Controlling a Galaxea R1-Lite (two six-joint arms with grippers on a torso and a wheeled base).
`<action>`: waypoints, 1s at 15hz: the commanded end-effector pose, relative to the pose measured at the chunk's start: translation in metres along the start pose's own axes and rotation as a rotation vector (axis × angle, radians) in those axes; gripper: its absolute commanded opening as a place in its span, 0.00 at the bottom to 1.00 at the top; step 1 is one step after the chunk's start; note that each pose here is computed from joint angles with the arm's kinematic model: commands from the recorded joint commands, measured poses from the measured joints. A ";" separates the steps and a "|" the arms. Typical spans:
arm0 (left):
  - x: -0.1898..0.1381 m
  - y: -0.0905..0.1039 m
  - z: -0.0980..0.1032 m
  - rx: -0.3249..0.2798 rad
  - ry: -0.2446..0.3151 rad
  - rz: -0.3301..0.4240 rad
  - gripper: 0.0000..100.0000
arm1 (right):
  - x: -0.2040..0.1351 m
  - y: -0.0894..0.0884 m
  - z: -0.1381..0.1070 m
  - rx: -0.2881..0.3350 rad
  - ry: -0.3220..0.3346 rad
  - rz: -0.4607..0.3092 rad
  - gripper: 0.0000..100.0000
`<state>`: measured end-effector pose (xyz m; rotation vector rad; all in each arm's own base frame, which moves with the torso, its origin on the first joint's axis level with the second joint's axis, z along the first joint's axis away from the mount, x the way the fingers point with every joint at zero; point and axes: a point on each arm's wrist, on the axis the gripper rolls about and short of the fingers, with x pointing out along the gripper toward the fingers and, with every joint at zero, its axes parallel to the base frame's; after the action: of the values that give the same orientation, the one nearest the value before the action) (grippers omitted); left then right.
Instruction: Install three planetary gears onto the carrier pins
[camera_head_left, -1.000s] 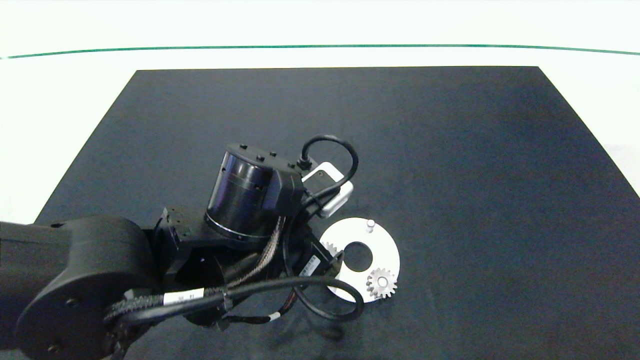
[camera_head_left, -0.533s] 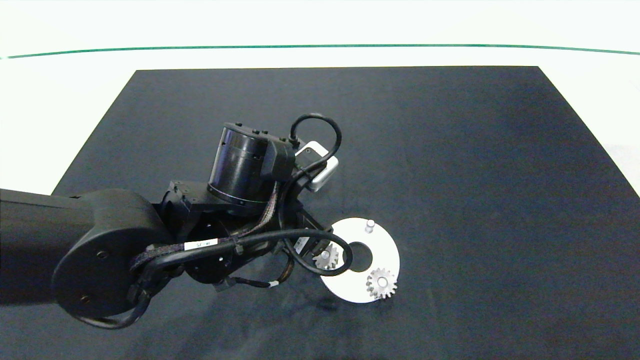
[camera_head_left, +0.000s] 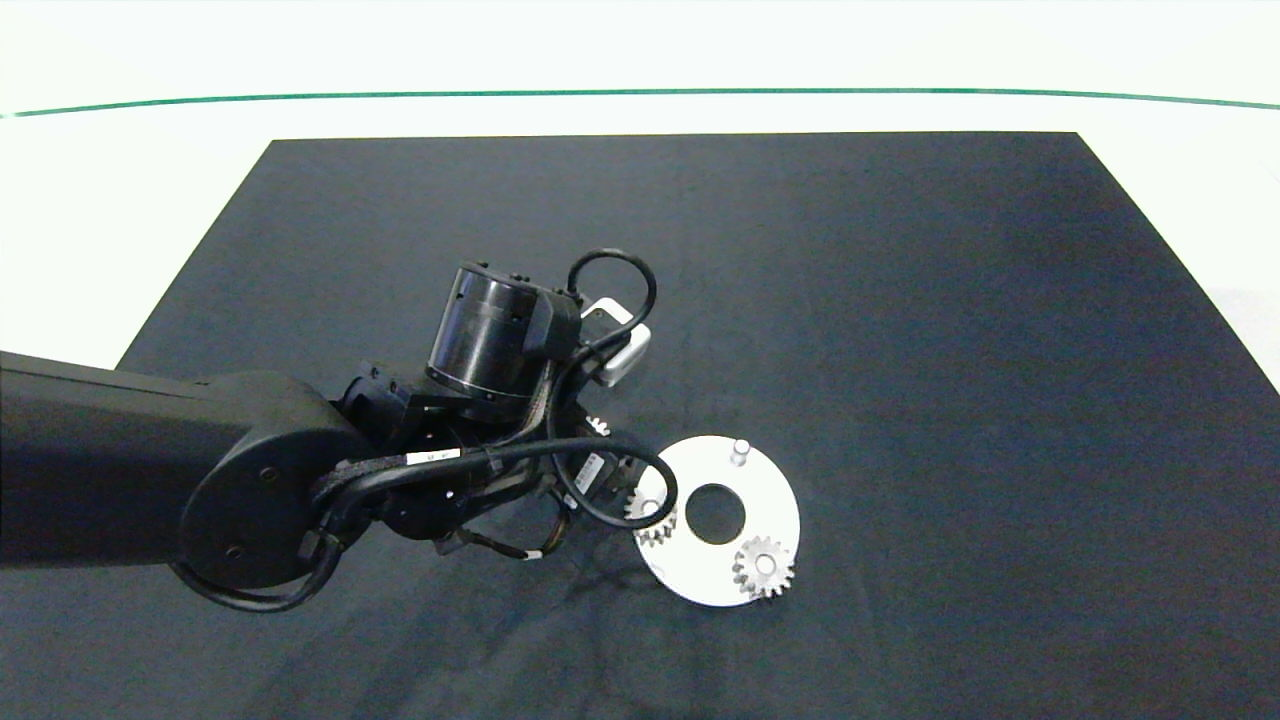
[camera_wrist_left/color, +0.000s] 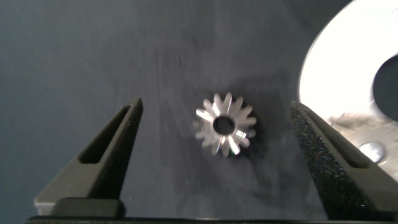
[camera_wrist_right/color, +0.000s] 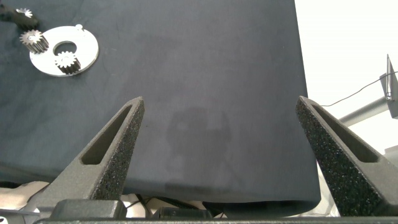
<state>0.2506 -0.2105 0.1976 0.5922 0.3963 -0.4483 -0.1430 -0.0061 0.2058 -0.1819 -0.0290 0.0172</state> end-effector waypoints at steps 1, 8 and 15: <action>0.000 0.001 0.000 0.008 0.018 -0.016 0.87 | 0.000 0.000 0.000 -0.001 0.003 0.001 1.00; 0.002 0.001 -0.001 0.006 0.015 -0.038 0.72 | -0.001 0.000 0.000 -0.001 0.000 0.000 1.00; 0.005 -0.003 -0.007 0.011 0.036 -0.053 0.58 | -0.001 0.000 0.000 -0.001 0.000 0.000 1.00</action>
<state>0.2512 -0.2091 0.1902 0.5978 0.4413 -0.4920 -0.1439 -0.0063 0.2065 -0.1814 -0.0338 0.0183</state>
